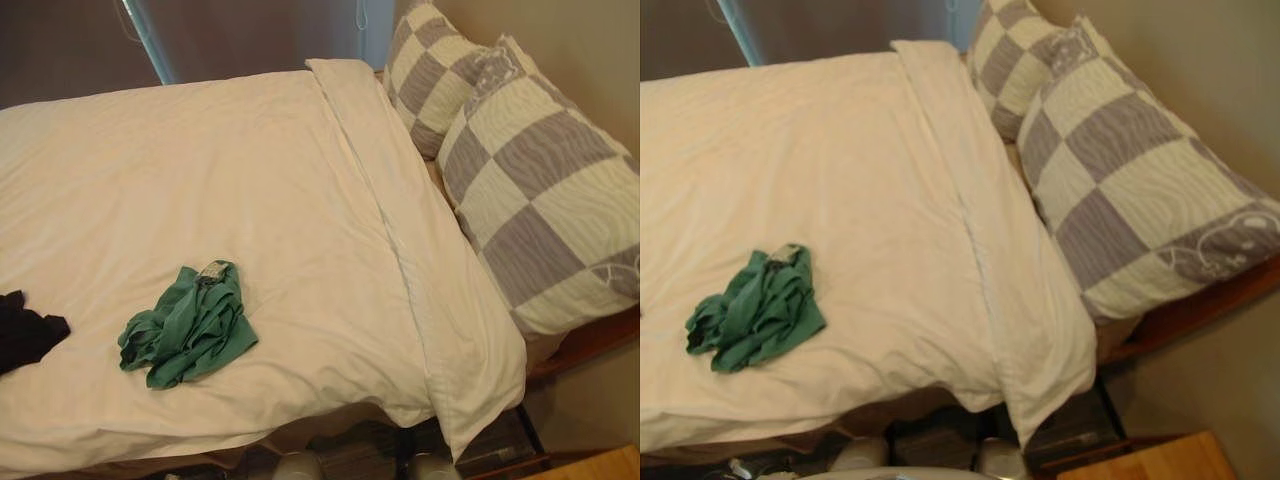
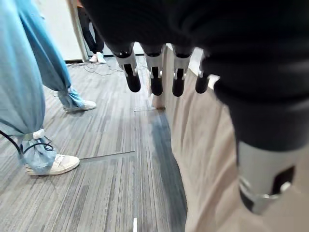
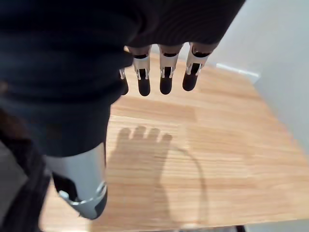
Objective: Tidy up the quilt and then pick up the clothes from the bed and put them into the laundry hamper.
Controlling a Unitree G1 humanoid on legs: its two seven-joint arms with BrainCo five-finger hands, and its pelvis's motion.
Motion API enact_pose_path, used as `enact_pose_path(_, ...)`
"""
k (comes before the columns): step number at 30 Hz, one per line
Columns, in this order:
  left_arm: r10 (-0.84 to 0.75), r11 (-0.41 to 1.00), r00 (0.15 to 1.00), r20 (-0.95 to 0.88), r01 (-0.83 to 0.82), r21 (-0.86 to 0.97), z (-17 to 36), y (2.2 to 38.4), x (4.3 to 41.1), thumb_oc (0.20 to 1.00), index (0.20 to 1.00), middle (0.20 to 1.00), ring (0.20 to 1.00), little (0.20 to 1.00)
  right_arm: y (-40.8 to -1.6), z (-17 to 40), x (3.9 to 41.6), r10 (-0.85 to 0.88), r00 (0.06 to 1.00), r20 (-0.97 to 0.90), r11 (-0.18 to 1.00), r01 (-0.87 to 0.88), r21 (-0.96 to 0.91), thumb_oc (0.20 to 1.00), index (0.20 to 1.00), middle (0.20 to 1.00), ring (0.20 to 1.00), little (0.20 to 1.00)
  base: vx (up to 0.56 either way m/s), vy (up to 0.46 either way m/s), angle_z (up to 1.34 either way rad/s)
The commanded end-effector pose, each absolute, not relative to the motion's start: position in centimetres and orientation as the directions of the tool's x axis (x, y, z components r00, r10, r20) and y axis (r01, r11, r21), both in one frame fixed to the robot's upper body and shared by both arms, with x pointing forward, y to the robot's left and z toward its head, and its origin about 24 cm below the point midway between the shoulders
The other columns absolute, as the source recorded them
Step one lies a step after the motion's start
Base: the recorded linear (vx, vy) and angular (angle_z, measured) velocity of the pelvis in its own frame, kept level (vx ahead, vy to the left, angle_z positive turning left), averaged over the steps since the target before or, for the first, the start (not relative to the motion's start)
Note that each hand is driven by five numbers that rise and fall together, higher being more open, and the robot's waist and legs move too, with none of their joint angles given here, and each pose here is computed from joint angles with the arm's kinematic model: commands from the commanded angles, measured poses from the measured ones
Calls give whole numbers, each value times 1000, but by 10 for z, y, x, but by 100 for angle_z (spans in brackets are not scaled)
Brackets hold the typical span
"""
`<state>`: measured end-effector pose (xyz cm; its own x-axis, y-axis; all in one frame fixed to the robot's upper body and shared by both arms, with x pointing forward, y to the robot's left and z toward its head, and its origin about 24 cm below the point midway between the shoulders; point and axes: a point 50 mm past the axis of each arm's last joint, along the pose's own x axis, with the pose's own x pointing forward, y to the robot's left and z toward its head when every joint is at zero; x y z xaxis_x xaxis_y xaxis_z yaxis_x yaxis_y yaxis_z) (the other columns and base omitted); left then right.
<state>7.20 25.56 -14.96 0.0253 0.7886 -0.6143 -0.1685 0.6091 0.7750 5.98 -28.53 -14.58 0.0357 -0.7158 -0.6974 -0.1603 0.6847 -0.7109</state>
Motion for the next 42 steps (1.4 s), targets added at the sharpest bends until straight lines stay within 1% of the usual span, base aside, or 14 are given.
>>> enact_pose_path(1,835,528,-44,-549,-215,821,-147,269,47,1000,1000,1000,1000,1000,-291,-141,74,-730,105,-675,662,-137,-737,1000,1000,1000,1000,1000,-46,574,-46)
enact_pose_path(9,818,571,57,-573,-198,796,-145,269,68,1000,1000,1000,1000,1000,-290,-141,73,-747,92,-658,652,-92,-753,1000,1000,1000,1000,1000,-127,566,-24)
enact_pose_path(11,818,549,-45,-574,-236,801,-144,277,57,1000,1000,1000,1000,1000,-278,-147,71,-703,100,-704,688,-150,-710,1000,1000,1000,1000,1000,-188,461,-18)
enact_pose_path(14,804,582,-49,-592,-137,802,-144,284,45,1000,1000,1000,1000,1000,-272,-151,65,-680,105,-726,711,-149,-688,1000,1000,1000,1000,1000,-90,385,-108)
enact_pose_path(19,784,613,-48,-619,-101,783,-147,277,48,1000,1000,1000,1000,1000,-275,-149,64,-725,89,-683,674,-116,-730,1000,1000,1000,1000,1000,-31,204,24)
enact_pose_path(22,790,610,18,-612,-116,784,-147,272,63,1000,1000,1000,1000,1000,-276,-148,67,-728,107,-677,663,-145,-735,1000,1000,1000,1000,1000,-45,-17,58)
enact_pose_path(24,807,589,105,-581,-96,802,-145,267,74,1000,1000,1000,1000,1000,-266,-150,73,-703,139,-697,669,-202,-715,1000,1000,1000,1000,1000,-68,-125,27)
enact_pose_path(29,833,551,117,-540,-106,828,-140,272,86,1000,1000,1000,1000,1000,-263,-151,70,-703,142,-697,667,-210,-715,1000,1000,1000,1000,1000,-25,-17,34)
enact_pose_path(30,826,562,123,-550,-108,820,-139,273,89,1000,1000,1000,1000,1000,-266,-150,67,-717,104,-690,671,-165,-723,1000,1000,1000,1000,1000,-69,138,86)
enact_pose_path(31,818,574,116,-563,-125,809,-140,272,90,1000,1000,1000,1000,1000,-271,-149,64,-723,56,-688,683,-91,-725,1000,1000,1000,1000,1000,-73,216,120)
enact_pose_path(33,816,578,91,-571,-149,802,-142,272,84,1000,1000,1000,1000,1000,-274,-148,64,-719,44,-693,691,-61,-720,1000,1000,1000,1000,1000,5,286,123)
enact_pose_path(37,803,580,-2,-597,-231,781,-148,274,44,1000,1000,1000,1000,1000,-282,-145,68,-727,93,-680,673,-101,-733,1000,1000,1000,1000,1000,74,455,-9)
enact_pose_path(40,830,552,41,-556,-199,810,-146,276,36,1000,1000,1000,1000,1000,-287,-142,72,-737,127,-664,653,-117,-748,1000,1000,1000,1000,1000,26,523,-26)
enact_pose_path(42,835,548,148,-531,-136,825,-143,280,47,1000,1000,1000,1000,1000,-289,-141,76,-743,149,-652,641,-121,-758,1000,1000,1000,1000,1000,-48,700,-61)
